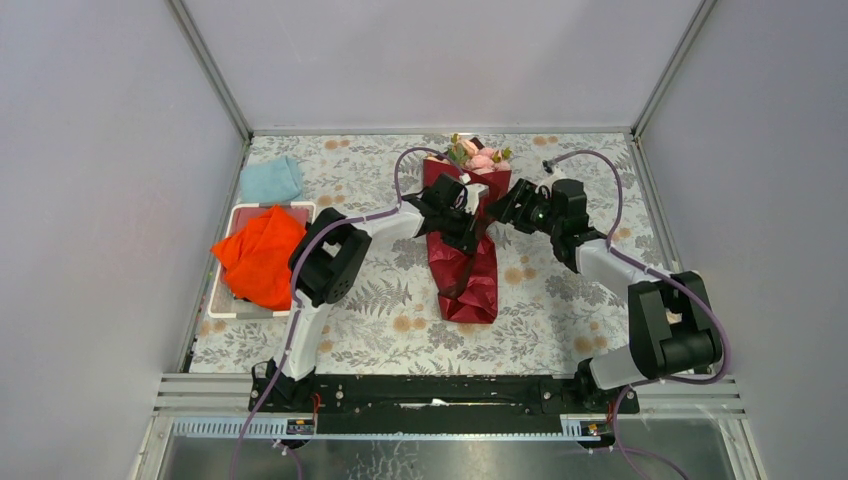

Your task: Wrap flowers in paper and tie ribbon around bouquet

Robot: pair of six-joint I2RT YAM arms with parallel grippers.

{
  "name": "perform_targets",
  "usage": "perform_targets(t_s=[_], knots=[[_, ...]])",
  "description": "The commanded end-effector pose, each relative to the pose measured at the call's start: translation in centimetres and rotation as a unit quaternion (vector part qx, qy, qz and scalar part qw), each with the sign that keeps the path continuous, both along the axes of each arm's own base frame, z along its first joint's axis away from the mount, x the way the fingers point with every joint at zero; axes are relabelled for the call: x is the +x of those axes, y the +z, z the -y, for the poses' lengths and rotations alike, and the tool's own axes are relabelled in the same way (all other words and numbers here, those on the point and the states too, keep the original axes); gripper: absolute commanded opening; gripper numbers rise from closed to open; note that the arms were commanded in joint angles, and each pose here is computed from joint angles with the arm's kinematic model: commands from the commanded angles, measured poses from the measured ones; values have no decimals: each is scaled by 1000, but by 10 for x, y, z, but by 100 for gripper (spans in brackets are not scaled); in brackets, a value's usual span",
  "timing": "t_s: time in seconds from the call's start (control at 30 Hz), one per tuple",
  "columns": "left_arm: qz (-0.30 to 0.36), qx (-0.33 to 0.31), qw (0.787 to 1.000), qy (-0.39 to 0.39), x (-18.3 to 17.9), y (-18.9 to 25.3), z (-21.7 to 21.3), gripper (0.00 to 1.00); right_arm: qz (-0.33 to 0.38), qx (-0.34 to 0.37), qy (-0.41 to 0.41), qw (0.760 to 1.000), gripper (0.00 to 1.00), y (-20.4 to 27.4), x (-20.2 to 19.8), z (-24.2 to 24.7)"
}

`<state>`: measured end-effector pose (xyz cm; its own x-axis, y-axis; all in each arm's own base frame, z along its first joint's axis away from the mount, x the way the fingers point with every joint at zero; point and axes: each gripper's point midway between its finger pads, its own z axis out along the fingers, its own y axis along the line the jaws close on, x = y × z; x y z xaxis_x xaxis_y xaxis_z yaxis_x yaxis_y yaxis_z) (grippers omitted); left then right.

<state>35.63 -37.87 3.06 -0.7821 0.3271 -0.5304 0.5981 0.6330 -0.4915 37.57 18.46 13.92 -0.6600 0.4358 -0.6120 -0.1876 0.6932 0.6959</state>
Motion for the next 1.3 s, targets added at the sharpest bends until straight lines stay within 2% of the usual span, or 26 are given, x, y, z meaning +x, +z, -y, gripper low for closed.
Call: perform_targets(t_s=[0.0, 0.17, 0.23, 0.27, 0.37, 0.43, 0.47, 0.57, 0.67, 0.87, 1.0, 1.13, 1.27], knots=[[22, 9, 1000, 2, 8, -6, -2, 0, 30, -16, -17, 999, 65, 8, 22, 2], [23, 11, 1000, 1, 8, -7, -3, 0, 22, -9, -15, 1000, 59, 2, 45, -6], [25, 11, 1000, 0, 9, -6, -3, 0, 4, -7, -9, 1000, 54, -10, 49, -10], [26, 12, 1000, 0, 9, -6, -4, 0, -5, -8, -8, 1000, 49, -16, 50, -10], [30, 20, 999, -7, 9, -3, -6, 0, -27, -14, -14, 999, 19, -35, 48, -7], [41, 23, 999, -23, 9, 8, -6, 22, -38, -23, -26, 999, 8, -48, 48, 2], [49, 20, 998, -31, 9, 20, -5, 32, -45, -27, -35, 998, 6, -55, 49, 8], [77, 19, 995, -62, 3, 50, -5, 59, -62, -31, -47, 997, 4, -70, 52, 22], [122, 41, 986, -108, -11, 73, -8, 71, -68, -37, -53, 996, 4, -78, 55, 29], [157, 150, 961, -173, -50, 79, -39, 83, -81, -36, -59, 994, 4, -90, 58, 34], [127, 213, 948, -201, -80, 65, -68, 91, -87, -36, -63, 994, 4, -96, 60, 38], [102, 243, 938, -225, -103, 42, -78, 94, -92, -32, -59, 993, 4, -99, 62, 37], [100, 244, 942, -205, -99, 29, -73, 94, -93, -36, -62, 993, 4, -101, 62, 38]])
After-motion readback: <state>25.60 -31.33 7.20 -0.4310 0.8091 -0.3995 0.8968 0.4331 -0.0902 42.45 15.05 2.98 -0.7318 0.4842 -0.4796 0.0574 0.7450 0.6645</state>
